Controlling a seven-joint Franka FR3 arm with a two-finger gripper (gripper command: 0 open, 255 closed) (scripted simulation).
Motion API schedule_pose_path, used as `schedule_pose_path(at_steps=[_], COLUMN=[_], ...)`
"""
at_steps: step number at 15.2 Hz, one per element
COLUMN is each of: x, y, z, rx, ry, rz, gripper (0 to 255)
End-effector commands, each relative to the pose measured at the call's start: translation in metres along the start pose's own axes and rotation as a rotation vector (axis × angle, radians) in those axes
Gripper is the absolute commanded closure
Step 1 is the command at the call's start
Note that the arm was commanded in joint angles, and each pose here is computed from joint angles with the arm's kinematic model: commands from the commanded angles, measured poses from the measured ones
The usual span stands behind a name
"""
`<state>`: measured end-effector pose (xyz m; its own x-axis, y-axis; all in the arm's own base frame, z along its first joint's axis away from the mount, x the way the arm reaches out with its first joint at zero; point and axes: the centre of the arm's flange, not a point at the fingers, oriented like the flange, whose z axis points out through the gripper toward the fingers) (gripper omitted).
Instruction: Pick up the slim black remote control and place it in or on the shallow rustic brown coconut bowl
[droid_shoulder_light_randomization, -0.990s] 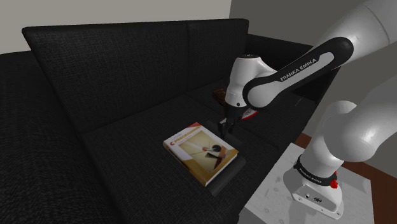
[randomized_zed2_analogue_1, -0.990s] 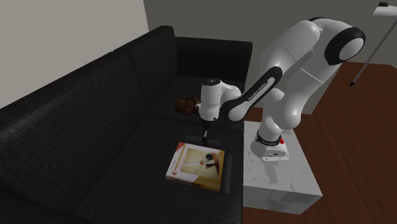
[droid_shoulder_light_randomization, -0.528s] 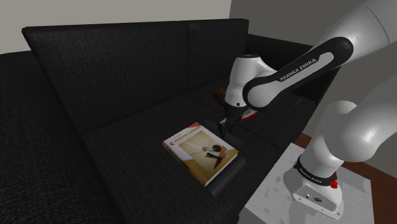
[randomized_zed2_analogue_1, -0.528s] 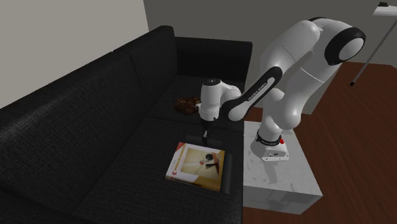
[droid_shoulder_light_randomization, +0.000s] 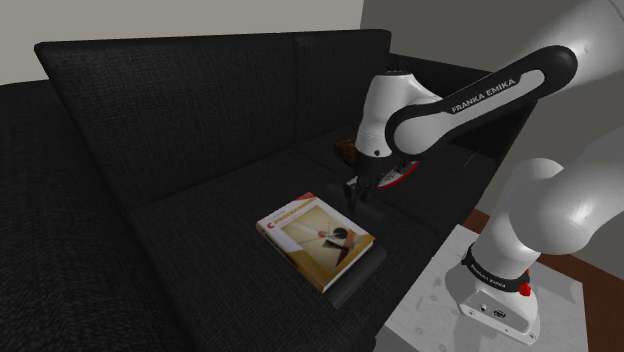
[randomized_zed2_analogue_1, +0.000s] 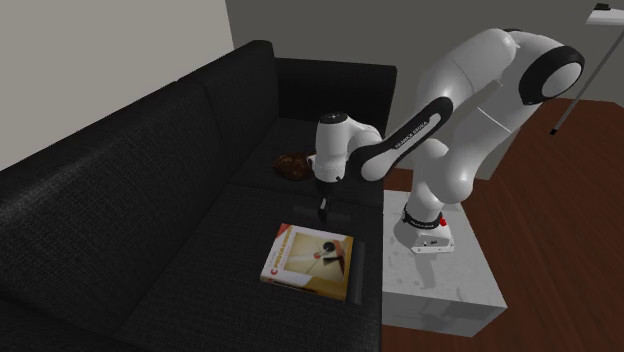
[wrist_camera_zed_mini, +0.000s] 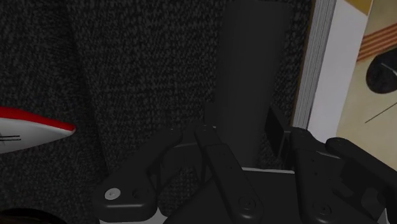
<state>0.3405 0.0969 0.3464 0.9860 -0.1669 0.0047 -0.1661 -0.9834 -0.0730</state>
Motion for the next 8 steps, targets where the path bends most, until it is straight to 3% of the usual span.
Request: schedule_pose_path(at_steps=[1, 8], x=[-0.001, -0.001], y=[-0.001, -0.004], z=[-0.01, -0.047], rx=[0.0, 0.0], ry=[-0.001, -0.001], rz=[0.0, 0.0], gripper=[255, 255])
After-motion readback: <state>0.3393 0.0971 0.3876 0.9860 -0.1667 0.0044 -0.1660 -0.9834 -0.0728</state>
